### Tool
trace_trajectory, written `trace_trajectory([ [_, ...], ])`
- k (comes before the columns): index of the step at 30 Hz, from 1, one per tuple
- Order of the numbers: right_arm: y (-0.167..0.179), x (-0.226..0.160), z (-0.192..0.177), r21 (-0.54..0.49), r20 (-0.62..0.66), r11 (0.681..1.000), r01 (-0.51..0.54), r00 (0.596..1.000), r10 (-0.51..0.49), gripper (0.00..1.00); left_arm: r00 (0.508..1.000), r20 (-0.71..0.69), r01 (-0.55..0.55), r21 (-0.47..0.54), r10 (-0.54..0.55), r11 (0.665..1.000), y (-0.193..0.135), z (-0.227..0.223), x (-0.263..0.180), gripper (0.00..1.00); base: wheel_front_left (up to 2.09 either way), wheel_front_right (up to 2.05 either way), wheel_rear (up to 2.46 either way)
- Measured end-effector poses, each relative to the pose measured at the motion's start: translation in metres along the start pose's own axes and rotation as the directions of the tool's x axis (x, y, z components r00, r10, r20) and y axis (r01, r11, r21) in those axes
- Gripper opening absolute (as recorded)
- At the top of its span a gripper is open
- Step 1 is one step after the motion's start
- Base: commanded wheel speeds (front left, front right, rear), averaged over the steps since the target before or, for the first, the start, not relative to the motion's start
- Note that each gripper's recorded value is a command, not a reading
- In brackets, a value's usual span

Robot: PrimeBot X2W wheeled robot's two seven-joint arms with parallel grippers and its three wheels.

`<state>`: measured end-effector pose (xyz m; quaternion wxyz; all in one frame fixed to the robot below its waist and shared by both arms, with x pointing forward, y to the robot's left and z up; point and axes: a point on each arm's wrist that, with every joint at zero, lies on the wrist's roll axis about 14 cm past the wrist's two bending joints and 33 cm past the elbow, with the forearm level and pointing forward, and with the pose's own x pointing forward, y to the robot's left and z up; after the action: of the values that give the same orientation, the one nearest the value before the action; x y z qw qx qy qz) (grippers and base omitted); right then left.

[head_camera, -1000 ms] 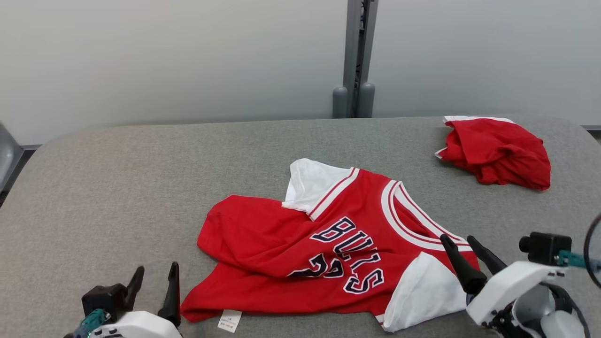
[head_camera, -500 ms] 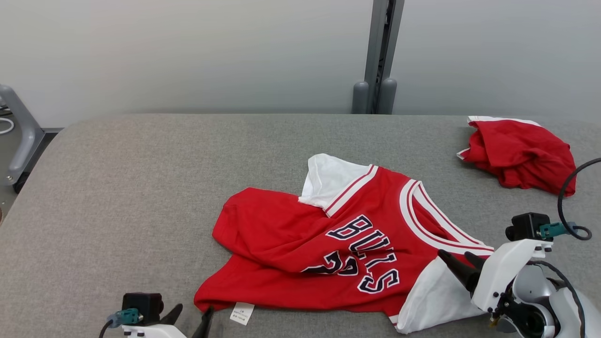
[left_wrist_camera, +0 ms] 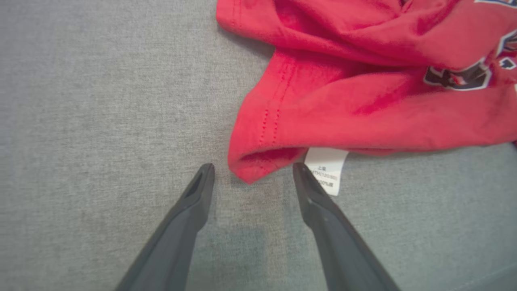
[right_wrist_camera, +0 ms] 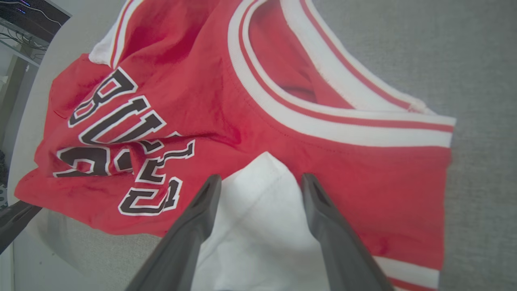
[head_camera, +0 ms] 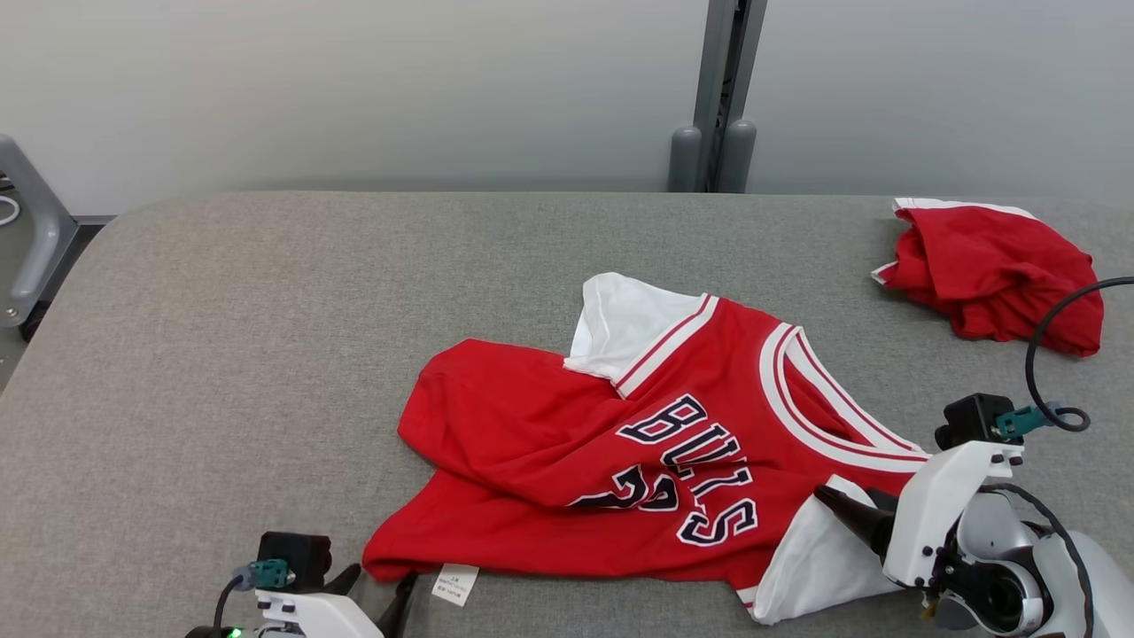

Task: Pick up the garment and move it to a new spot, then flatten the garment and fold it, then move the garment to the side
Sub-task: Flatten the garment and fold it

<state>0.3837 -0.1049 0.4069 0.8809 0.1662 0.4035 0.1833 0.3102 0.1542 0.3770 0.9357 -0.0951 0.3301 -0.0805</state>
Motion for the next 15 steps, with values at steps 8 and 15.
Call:
trace_trajectory([
  [8, -0.002, -0.001, -0.007, 0.003, -0.033, 1.000, 0.007, 0.999, -0.006, 0.99, 1.000, -0.008, 0.027, 0.004, -0.027, 1.000, -0.005, 0.001, 0.008, 1.00, 0.00, 0.00, 0.00],
  [15, -0.006, 0.001, -0.010, 0.013, -0.041, 1.000, 0.019, 0.999, -0.019, 0.74, 0.999, -0.024, 0.047, -0.005, -0.047, 0.999, -0.011, -0.004, 0.014, 1.00, 0.00, 0.00, 0.00],
])
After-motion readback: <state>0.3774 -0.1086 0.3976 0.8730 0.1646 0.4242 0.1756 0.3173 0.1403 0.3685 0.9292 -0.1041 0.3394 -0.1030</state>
